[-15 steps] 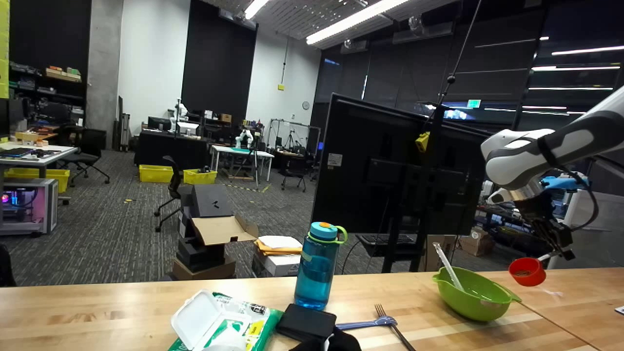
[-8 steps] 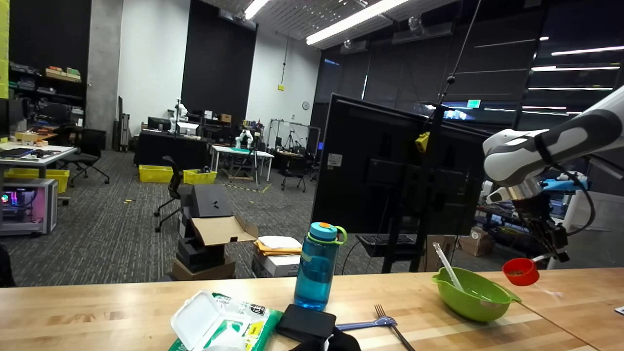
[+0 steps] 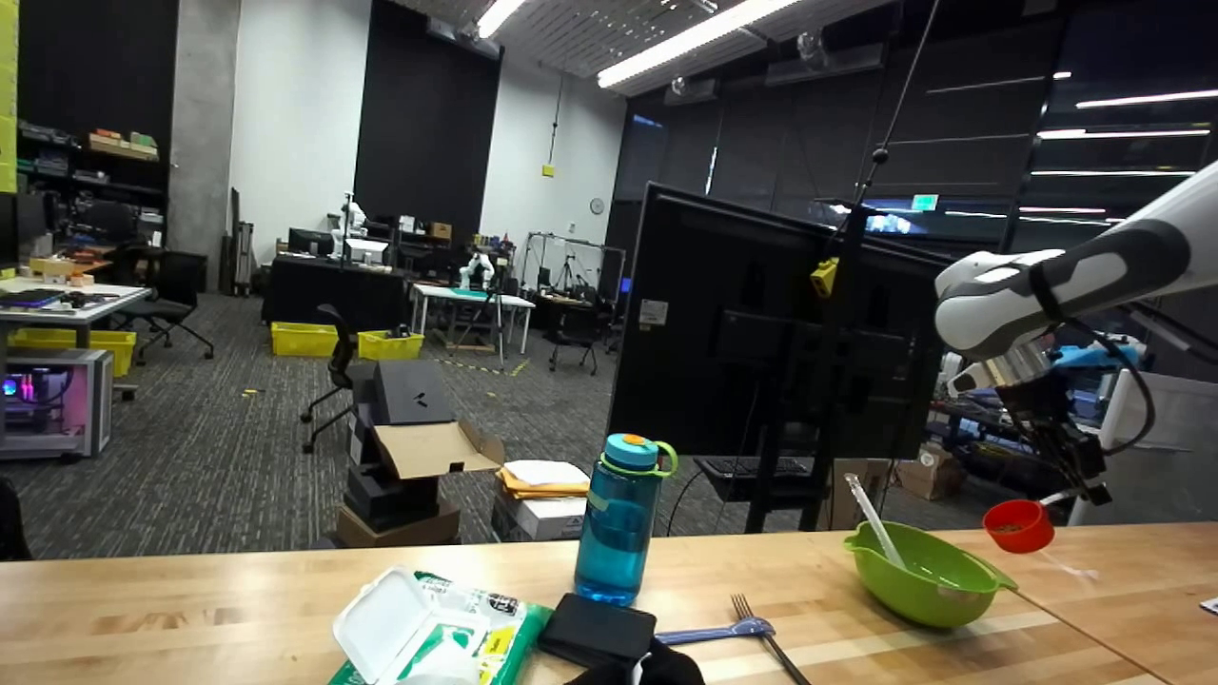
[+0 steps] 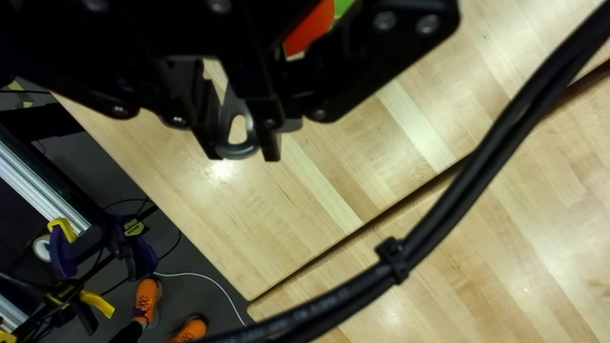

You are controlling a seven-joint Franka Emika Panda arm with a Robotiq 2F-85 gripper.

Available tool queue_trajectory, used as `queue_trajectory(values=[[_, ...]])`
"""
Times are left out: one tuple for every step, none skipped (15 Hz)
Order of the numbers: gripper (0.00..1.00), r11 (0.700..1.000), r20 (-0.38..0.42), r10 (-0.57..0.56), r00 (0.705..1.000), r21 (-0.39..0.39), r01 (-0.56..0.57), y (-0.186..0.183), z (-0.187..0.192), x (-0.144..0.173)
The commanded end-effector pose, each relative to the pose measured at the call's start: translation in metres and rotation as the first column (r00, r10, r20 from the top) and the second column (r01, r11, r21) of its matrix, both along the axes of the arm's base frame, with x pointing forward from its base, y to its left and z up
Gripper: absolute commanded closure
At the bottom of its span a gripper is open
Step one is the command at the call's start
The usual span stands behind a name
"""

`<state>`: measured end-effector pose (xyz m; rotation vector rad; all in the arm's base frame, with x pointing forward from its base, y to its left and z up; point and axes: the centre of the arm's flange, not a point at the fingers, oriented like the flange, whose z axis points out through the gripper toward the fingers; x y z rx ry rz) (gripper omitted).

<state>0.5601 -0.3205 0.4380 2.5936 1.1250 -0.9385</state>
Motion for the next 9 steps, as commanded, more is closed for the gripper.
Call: queue_trajectory(values=[[0.94,0.999,-0.03,-0.022,0.999,-0.033,0.021,0.0001,0.0133,0.0078],[0.94,0.999,-0.042,-0.027,0.999,-0.045,0.025,0.0007,0.0153,0.0089],[0.94,0.998,-0.053,-0.032,0.998,-0.053,0.029,0.001,0.0172,0.0094],[0.94,0.998,-0.067,-0.036,0.997,-0.059,0.032,0.0019,0.019,0.0103],[0.94,0.997,-0.078,-0.04,0.996,-0.065,0.034,0.0021,0.0195,0.0106],[0.94,0.997,-0.089,-0.044,0.995,-0.07,0.038,0.0021,0.02,0.011],[0.94,0.997,-0.1,-0.049,0.994,-0.072,0.042,0.0029,0.0209,0.0117],[0.94,0.996,-0.111,-0.053,0.992,-0.077,0.044,0.0035,0.0209,0.0123],[0.94,0.996,-0.124,-0.056,0.991,-0.081,0.047,0.0037,0.0209,0.0134]])
